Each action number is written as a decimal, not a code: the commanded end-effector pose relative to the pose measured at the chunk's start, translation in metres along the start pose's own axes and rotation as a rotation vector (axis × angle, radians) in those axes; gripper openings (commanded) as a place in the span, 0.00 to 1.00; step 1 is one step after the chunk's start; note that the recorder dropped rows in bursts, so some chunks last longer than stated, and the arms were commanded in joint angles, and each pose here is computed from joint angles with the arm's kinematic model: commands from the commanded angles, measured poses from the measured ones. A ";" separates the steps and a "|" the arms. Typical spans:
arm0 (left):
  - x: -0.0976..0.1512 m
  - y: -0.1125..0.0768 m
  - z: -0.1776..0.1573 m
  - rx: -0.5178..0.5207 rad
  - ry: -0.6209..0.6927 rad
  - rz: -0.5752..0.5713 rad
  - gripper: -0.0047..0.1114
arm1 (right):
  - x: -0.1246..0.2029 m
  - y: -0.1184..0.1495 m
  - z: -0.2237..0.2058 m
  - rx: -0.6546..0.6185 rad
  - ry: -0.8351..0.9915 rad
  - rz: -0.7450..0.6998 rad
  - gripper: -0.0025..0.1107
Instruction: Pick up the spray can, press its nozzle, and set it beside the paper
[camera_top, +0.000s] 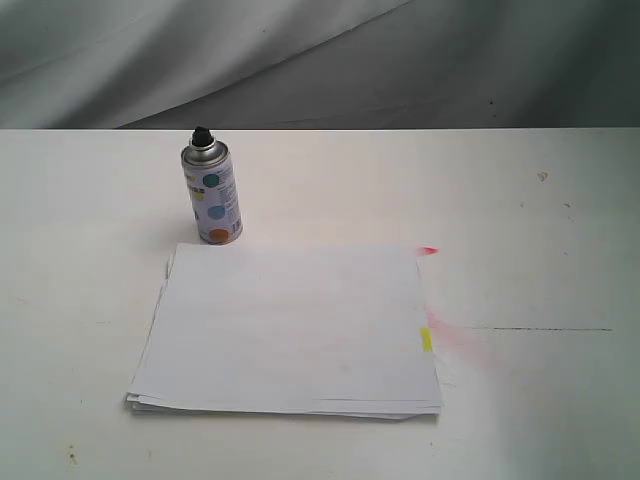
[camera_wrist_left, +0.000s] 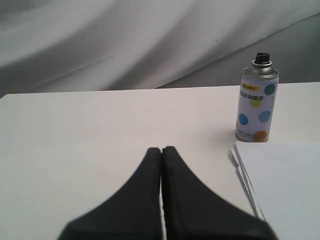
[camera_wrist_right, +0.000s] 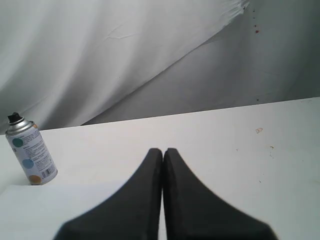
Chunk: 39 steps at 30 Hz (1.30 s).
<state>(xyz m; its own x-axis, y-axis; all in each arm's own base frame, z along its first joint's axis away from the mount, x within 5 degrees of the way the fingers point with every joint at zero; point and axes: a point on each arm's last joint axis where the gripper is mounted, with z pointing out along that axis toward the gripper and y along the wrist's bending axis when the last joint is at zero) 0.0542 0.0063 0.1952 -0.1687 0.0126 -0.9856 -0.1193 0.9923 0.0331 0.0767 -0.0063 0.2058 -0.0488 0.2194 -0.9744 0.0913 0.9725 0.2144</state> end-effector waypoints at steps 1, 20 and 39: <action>0.000 0.000 0.000 0.000 -0.008 -0.010 0.04 | 0.001 -0.001 0.000 0.005 -0.003 -0.016 0.02; -0.018 0.000 -0.002 0.032 -0.209 -0.320 0.04 | 0.001 -0.001 0.000 0.005 -0.003 -0.016 0.02; -0.215 -0.015 0.051 0.236 0.268 -0.248 0.04 | 0.001 -0.001 0.000 0.005 -0.003 -0.016 0.02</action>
<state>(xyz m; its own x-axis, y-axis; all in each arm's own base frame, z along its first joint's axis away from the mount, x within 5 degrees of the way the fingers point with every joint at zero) 0.1165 -0.0063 0.3932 -0.3218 -0.2579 -0.9110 0.0278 0.9592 -0.2814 0.0767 -0.0063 0.2058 -0.0488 0.2194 -0.9744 0.0913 0.9725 0.2144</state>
